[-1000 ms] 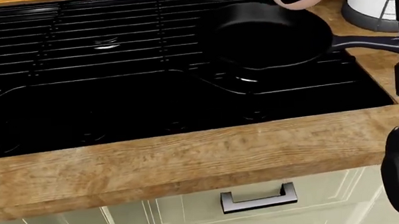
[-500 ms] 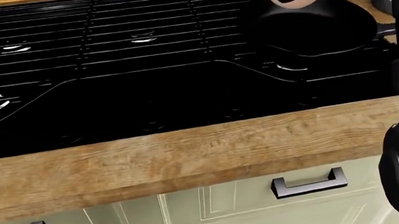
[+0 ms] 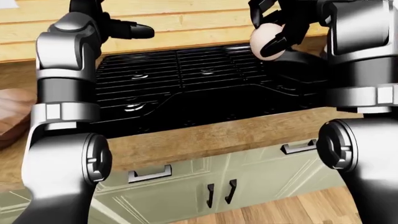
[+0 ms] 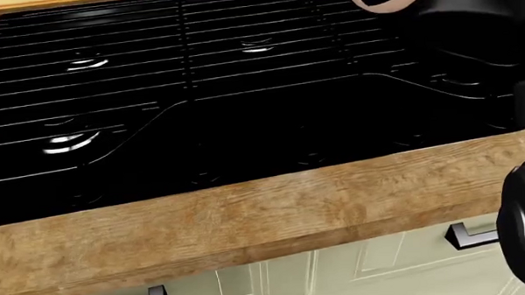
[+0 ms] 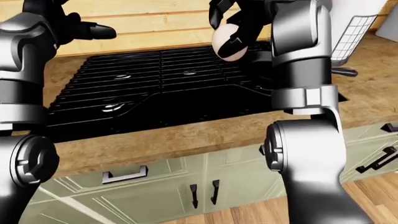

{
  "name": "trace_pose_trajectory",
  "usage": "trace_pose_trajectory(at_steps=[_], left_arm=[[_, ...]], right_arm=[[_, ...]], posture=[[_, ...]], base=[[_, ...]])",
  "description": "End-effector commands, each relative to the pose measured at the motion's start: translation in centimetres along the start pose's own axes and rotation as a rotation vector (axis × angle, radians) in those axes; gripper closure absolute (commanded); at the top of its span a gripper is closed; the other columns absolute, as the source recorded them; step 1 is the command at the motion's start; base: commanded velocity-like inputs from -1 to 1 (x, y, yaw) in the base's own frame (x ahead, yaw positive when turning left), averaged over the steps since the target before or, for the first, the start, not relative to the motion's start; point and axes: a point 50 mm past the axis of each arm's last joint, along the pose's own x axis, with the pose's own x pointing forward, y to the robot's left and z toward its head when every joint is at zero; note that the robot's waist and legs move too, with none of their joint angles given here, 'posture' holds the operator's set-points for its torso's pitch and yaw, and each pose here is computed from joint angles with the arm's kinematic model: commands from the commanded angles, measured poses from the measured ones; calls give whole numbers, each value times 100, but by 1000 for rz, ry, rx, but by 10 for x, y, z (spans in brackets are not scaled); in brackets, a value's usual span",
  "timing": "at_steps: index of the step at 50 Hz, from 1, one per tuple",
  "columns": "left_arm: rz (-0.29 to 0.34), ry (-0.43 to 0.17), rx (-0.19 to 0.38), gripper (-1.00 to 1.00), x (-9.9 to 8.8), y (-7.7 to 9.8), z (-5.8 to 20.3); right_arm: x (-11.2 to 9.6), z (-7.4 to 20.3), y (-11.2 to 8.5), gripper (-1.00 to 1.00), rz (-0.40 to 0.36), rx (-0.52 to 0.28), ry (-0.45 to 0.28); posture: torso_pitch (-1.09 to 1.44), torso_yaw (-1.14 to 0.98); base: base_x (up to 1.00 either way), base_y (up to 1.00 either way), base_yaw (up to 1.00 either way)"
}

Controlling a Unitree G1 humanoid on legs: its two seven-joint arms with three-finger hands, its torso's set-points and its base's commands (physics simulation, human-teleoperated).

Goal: Pick the egg from the pan and place it in the bowl.

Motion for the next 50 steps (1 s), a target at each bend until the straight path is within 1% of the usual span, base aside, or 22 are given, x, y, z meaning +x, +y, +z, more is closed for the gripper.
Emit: trace_pose_trajectory(at_steps=[1, 25, 42, 50], left_arm=[[8, -107, -2, -100, -6, 3, 26], [8, -117, 10, -100, -9, 4, 32], [8, -120, 6, -100, -11, 3, 34], [8, -120, 4, -100, -10, 3, 34]], right_arm=[[-9, 13, -10, 100, -49, -25, -42], [-7, 13, -9, 100, -44, -28, -40], [-10, 12, -10, 100, -48, -25, -40], [-8, 12, -10, 100, -43, -26, -40]], posture=[[0, 0], [0, 0], [0, 0], [0, 0]], base=[[0, 43, 0], [0, 43, 0], [0, 42, 0], [0, 42, 0]])
